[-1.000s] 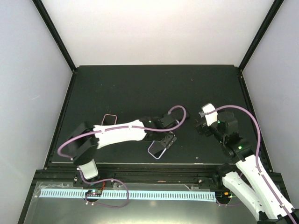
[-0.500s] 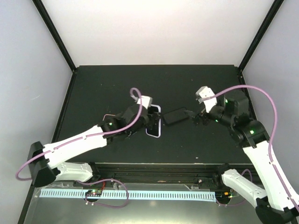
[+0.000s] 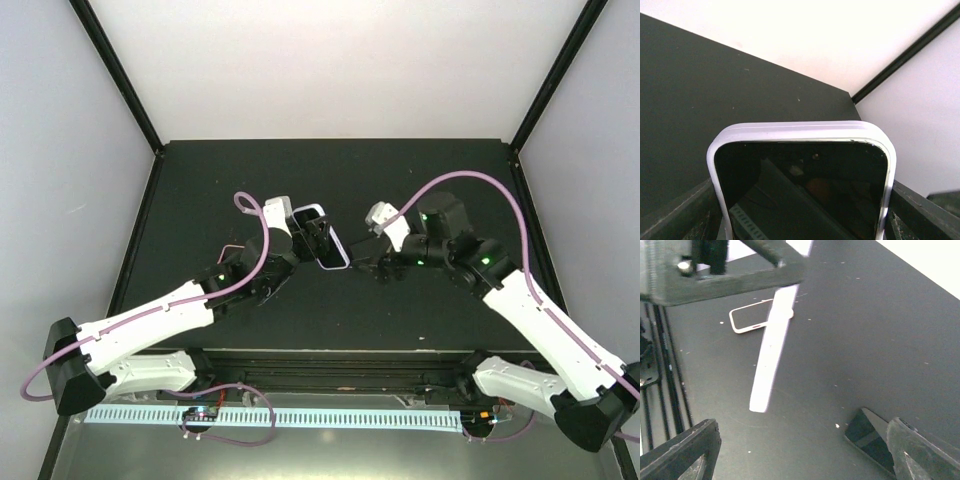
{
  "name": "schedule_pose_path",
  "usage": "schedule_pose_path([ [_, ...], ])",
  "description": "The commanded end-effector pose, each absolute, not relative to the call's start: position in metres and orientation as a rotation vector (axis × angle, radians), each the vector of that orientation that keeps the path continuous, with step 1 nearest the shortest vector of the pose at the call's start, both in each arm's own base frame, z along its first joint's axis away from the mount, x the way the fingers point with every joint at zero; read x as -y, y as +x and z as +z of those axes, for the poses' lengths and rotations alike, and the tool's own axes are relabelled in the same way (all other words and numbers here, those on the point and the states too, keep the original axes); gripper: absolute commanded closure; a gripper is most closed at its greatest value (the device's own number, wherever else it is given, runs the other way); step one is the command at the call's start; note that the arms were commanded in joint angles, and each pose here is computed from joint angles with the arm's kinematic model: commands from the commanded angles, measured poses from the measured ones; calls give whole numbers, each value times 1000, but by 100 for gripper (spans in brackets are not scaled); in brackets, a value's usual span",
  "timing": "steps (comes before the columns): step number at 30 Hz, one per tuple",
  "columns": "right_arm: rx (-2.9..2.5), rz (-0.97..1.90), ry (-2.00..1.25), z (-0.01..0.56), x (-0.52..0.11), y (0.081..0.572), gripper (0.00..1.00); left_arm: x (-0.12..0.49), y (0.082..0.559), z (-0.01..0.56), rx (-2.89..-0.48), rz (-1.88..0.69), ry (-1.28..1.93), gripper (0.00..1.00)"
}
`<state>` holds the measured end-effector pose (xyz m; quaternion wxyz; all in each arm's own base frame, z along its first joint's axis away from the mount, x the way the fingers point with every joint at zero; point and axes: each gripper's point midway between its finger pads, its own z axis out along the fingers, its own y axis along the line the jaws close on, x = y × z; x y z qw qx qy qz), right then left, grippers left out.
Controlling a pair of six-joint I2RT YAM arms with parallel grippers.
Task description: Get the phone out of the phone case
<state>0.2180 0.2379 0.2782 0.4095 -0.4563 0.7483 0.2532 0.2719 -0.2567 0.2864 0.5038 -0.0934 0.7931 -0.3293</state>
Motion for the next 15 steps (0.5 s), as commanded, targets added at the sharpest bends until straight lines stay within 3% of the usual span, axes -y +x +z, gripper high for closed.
schedule_pose_path([
  [1, -1876, 653, -1112, 278, -261, 229, 14, 253, 274, 329, -1765, -947, -386, 62],
  [7, -1895, 605, -1152, 268, -286, 233, 34, 255, 272, 321, -1780, -956, -408, 59],
  [12, -1931, 608, -1141, 263, -295, 235, 59, 254, 271, 319, -1791, -939, -415, 57],
  [15, -1926, 682, -1156, 265, -300, 227, 65, 252, 272, 318, -1785, -920, -406, 57],
])
